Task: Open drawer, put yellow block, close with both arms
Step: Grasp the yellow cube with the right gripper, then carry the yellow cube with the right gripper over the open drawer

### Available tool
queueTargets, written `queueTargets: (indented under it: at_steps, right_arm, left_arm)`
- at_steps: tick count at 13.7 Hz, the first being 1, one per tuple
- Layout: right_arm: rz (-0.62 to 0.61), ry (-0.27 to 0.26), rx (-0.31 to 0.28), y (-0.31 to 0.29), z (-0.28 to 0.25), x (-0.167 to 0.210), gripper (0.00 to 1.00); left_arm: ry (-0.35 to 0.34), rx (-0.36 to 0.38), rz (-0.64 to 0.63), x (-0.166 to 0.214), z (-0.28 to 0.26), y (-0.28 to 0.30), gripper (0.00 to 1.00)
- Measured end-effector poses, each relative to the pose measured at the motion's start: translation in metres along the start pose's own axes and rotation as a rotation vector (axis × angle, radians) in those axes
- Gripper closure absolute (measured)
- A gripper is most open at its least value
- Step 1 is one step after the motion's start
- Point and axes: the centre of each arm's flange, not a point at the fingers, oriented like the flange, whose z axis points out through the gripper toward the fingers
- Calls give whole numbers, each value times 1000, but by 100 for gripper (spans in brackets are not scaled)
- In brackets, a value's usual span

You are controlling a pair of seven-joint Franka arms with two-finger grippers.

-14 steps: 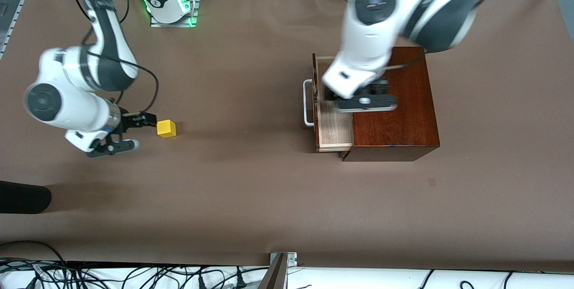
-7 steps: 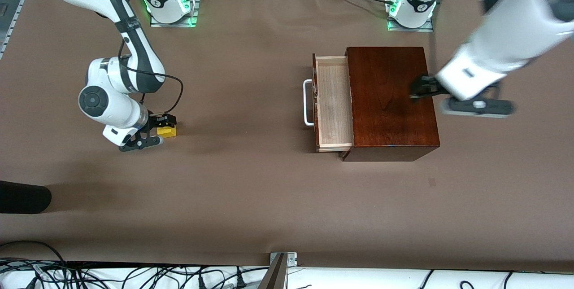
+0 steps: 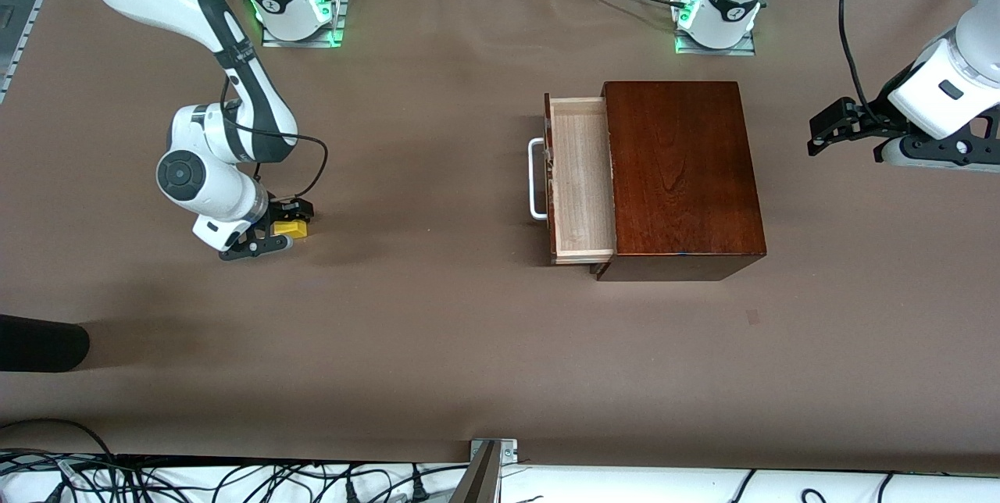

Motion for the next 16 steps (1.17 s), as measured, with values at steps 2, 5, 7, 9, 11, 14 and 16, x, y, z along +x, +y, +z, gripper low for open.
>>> queueTargets:
  at_steps: [2,5,7,9,11,14,16]
  right_arm:
    - [-1,-4,0,0,7,-1,36]
    - [-25,17,2,-6,-12,10,44]
    - [-107,19,13,-26,-52,26,44]
    - [-236,38,25,-54,-106,44,44]
    - [-338,56,40,-96,-160,57,44]
    - [-508,79,50,-202,-199,52,44]
    - [-659,101,39,-298,-206,31,44]
  left_arm:
    - [-8,0,1,-3,11,3,0]
    - [-16,1,9,-4,16,7,0]
    - [-16,2,4,-4,16,11,0]
    - [-17,2,1,-4,16,13,0]
    - [-17,2,1,-4,16,13,0]
    - [-17,2,2,-4,16,14,0]
    - [-17,2,2,-4,16,14,0]
